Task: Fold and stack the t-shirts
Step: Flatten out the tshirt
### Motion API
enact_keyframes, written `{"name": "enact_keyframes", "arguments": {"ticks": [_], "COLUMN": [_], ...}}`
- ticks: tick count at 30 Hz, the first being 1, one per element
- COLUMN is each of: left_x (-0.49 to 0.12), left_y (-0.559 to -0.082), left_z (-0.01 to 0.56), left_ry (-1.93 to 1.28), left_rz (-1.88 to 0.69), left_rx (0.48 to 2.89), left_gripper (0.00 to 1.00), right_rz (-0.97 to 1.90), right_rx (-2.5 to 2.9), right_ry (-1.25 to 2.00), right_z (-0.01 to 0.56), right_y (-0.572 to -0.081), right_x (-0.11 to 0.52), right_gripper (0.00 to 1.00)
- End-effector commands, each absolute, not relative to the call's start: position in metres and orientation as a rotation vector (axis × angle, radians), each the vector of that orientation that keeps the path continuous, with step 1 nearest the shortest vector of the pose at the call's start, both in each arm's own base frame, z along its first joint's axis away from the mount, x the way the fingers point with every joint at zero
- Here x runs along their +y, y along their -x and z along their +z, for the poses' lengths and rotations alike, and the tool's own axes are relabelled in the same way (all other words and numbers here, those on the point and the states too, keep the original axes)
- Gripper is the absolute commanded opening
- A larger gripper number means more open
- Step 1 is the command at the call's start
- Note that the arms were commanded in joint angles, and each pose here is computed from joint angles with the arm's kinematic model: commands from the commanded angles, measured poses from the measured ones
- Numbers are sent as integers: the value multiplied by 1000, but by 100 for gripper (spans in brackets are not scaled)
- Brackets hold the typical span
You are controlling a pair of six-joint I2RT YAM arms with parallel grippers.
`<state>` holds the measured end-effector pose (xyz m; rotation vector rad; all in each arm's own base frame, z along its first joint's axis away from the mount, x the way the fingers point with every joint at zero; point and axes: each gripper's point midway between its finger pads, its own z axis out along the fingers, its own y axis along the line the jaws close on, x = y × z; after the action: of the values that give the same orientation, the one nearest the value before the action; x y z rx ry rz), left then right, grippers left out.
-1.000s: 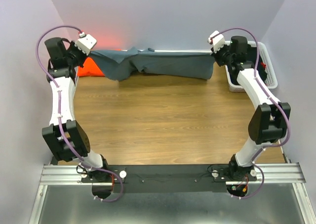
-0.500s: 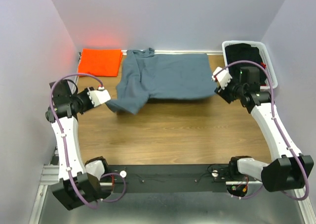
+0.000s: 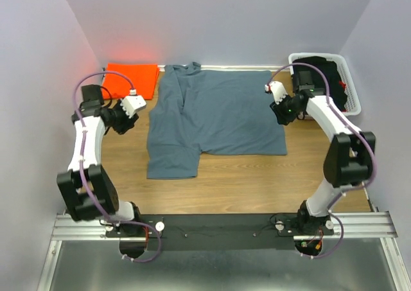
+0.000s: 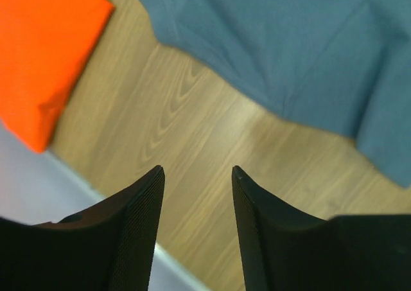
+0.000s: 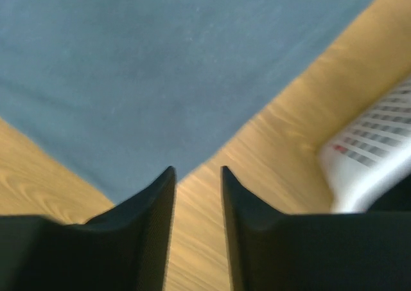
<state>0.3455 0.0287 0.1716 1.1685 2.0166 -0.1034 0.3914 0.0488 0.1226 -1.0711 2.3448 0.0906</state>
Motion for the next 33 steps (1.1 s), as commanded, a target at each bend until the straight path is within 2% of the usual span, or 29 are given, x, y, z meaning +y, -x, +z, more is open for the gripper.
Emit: {"name": "enact_keyframes", "arguments": {"ticks": [1, 5, 11, 16, 21, 27, 29, 33], "left_x": [-1, -18, -10, 8, 19, 33, 34, 19], "left_y": [-396, -441, -466, -445, -396, -337, -339, -373], "left_z": [160, 114, 59, 25, 0, -6, 6, 47], "left_ry": [-954, -843, -733, -743, -770, -790, -787, -764], "left_rz": [-159, -270, -259, -157, -127, -83, -57, -106], "left_rx": [2062, 2191, 2362, 2480, 2589, 2643, 2599, 2471], "left_gripper": [42, 37, 31, 27, 22, 16, 17, 26], "right_rz": [171, 186, 117, 40, -6, -68, -69, -75], "right_rx": [2510, 2579, 2688, 2764, 2866, 2865, 2849, 2829], "right_ry": [957, 875, 864, 882, 956, 1011, 1000, 947], "right_z": [86, 64, 27, 1, -26, -16, -10, -5], "right_y": [-403, -424, -421, -403, -354, -314, -313, -333], "right_x": [57, 63, 52, 38, 22, 8, 9, 12], "right_gripper": [35, 28, 23, 22, 19, 19, 20, 20]}}
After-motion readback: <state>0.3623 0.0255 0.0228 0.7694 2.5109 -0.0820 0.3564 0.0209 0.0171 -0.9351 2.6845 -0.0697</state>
